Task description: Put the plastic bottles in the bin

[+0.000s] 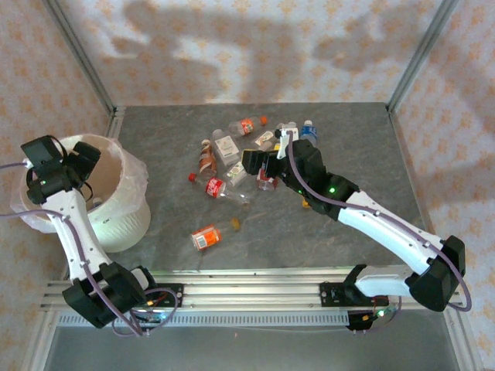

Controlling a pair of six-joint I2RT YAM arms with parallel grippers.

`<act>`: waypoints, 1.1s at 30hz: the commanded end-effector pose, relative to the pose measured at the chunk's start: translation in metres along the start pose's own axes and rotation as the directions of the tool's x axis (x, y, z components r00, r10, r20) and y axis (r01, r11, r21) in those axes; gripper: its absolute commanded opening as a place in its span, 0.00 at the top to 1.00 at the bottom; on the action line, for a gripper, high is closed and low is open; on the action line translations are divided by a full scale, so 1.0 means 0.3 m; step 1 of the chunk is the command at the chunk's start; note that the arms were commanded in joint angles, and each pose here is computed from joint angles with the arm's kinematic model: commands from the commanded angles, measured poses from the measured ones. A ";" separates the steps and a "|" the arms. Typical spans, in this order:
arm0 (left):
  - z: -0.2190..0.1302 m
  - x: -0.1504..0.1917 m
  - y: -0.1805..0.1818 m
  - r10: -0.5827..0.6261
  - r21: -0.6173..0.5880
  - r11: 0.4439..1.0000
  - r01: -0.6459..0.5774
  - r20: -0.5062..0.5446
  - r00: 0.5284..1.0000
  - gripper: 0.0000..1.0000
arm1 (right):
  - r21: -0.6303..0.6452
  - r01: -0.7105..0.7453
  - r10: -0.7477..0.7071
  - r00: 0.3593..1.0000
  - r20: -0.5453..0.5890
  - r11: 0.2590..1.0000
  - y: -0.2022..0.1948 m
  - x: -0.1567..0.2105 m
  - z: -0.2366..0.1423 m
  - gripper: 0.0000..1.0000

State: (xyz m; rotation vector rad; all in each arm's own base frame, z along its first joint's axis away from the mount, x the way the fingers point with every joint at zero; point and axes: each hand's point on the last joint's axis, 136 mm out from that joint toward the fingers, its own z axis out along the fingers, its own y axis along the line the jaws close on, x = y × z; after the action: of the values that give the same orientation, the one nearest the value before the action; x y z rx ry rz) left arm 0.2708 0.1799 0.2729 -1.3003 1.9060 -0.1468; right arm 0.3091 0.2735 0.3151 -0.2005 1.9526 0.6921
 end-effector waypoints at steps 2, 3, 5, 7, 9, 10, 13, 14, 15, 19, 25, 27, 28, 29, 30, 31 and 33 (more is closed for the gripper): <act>-0.123 -0.015 -0.047 0.003 0.056 0.998 -0.005 0.033 0.999 0.02 | 0.001 -0.019 0.019 0.999 0.029 1.000 -0.006 -0.018 -0.008 0.01; -0.141 -0.014 -0.057 0.006 0.069 0.998 -0.008 0.036 0.999 0.02 | 0.002 -0.019 0.019 0.999 0.029 1.000 -0.007 -0.018 -0.009 0.01; -0.177 -0.015 -0.077 -0.022 0.100 0.995 0.017 0.049 0.999 0.00 | 0.005 -0.014 0.014 0.999 0.030 1.000 -0.009 -0.018 -0.009 0.01; -0.215 -0.019 -0.092 -0.030 0.120 0.993 0.021 0.068 0.997 0.00 | 0.008 -0.010 0.010 0.999 0.032 1.000 -0.011 -0.018 -0.010 0.01; -0.263 -0.025 -0.111 -0.027 0.135 0.991 0.014 0.095 0.995 0.00 | 0.010 -0.008 0.008 0.999 0.034 1.000 -0.013 -0.017 -0.008 0.01; -0.292 -0.027 -0.126 -0.025 0.149 0.989 0.008 0.110 0.994 0.00 | 0.010 -0.007 0.007 0.999 0.035 1.000 -0.013 -0.018 -0.009 0.01; -0.368 -0.022 -0.196 0.016 0.216 0.975 -0.051 0.160 0.987 0.01 | 0.017 -0.010 0.009 0.999 0.046 1.000 -0.018 -0.022 -0.009 0.01; -0.387 -0.019 -0.213 0.035 0.227 0.971 -0.074 0.174 0.984 0.00 | 0.022 -0.013 0.012 0.999 0.052 1.000 -0.022 -0.024 -0.010 0.01; -0.406 -0.010 -0.234 0.058 0.239 0.966 -0.101 0.181 0.982 0.01 | 0.024 -0.016 0.015 0.998 0.058 1.000 -0.024 -0.026 -0.012 0.01; -0.457 0.038 -0.316 0.151 0.279 0.940 -0.197 0.176 0.973 0.01 | 0.028 -0.023 0.021 0.996 0.087 0.999 -0.029 -0.043 -0.026 0.01; -0.463 0.195 -0.467 0.414 0.316 0.834 -0.452 0.183 0.892 0.01 | 0.096 -0.029 0.018 0.994 0.111 0.995 -0.078 -0.035 -0.021 0.01; -0.462 0.283 -0.526 0.542 0.304 0.760 -0.574 0.189 0.819 0.01 | 0.117 -0.052 0.035 0.989 0.145 0.992 -0.096 -0.056 -0.052 0.01; -0.462 0.328 -0.552 0.611 0.278 0.714 -0.643 0.202 0.765 0.01 | 0.136 -0.059 0.038 0.988 0.153 0.989 -0.110 -0.055 -0.056 0.01; -0.468 0.371 -0.577 0.670 0.261 0.661 -0.703 0.217 0.710 0.01 | 0.158 -0.069 0.043 0.986 0.161 0.985 -0.128 -0.054 -0.061 0.01; -0.470 0.423 -0.606 0.733 0.246 0.592 -0.767 0.230 0.640 0.01 | 0.189 -0.082 0.049 0.984 0.172 0.978 -0.151 -0.054 -0.068 0.01; -0.467 0.460 -0.622 0.772 0.230 0.544 -0.807 0.238 0.589 0.01 | 0.217 -0.095 0.056 0.982 0.179 0.971 -0.172 -0.050 -0.075 0.01; -0.456 0.567 -0.654 0.851 0.246 0.424 -0.872 0.222 0.476 0.00 | 0.268 -0.129 0.075 0.977 0.200 0.955 -0.219 -0.045 -0.094 0.01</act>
State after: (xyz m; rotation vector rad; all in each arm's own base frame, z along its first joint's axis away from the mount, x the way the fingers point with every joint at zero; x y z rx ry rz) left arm 0.2988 -0.0973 0.3810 -0.1265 2.1044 -0.1478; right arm 0.3174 0.2314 0.3094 -0.0075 1.8959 0.5521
